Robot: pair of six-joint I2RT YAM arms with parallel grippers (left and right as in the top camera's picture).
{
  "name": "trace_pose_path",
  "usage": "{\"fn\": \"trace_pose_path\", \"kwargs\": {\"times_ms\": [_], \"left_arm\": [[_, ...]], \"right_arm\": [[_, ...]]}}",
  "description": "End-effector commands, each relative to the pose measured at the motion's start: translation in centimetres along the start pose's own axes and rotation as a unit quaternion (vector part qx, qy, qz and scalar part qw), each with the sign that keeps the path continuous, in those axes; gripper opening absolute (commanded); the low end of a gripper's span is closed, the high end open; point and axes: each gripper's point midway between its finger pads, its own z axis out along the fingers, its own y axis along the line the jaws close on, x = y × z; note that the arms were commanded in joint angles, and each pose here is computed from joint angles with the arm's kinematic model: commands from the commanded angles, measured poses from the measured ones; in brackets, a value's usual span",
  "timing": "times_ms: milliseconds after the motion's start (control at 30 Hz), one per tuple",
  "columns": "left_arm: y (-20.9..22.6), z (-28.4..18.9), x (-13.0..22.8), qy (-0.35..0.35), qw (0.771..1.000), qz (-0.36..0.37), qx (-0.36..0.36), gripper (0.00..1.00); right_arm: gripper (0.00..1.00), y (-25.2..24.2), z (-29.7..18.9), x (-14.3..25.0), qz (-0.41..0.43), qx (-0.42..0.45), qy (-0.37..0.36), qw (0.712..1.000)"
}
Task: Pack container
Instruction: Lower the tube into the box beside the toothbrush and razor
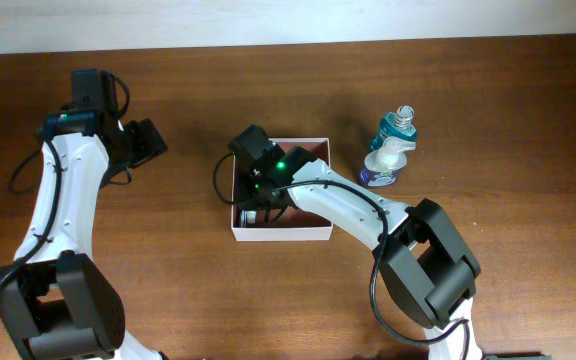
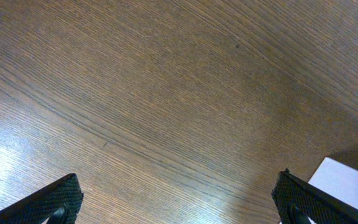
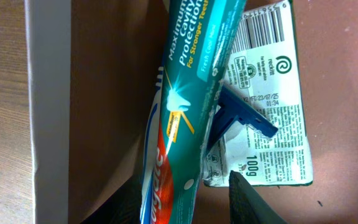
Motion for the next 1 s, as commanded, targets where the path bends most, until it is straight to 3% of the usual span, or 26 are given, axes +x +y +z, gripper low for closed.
{"fn": "trace_pose_path", "kwargs": {"times_ms": [0, 467, 833, 900, 967], "left_arm": [[0.0, -1.2, -0.7, -0.018, 1.0, 0.0, 0.003, 0.99], [0.0, -1.2, -0.7, -0.018, 1.0, 0.0, 0.003, 1.0], [0.0, -1.2, -0.7, -0.018, 1.0, 0.0, 0.003, 0.99], [0.0, -1.2, -0.7, -0.018, 1.0, 0.0, 0.003, 0.99], [0.0, -1.2, -0.7, -0.018, 1.0, 0.0, 0.003, 0.99]], "right_arm": [[0.38, 0.7, -0.9, -0.7, -0.013, -0.012, -0.009, 1.0], [0.39, -0.4, -10.4, -3.8, -0.038, -0.026, -0.073, 0.996], [0.39, -1.6, -10.7, -2.7, -0.04, 0.009, -0.058, 0.998], [0.5, -1.2, -10.6, -2.6, -0.043, 0.004, -0.06, 0.997], [0.53, -0.7, -10.1, -2.7, -0.042, -0.002, -0.063, 0.997]]}}
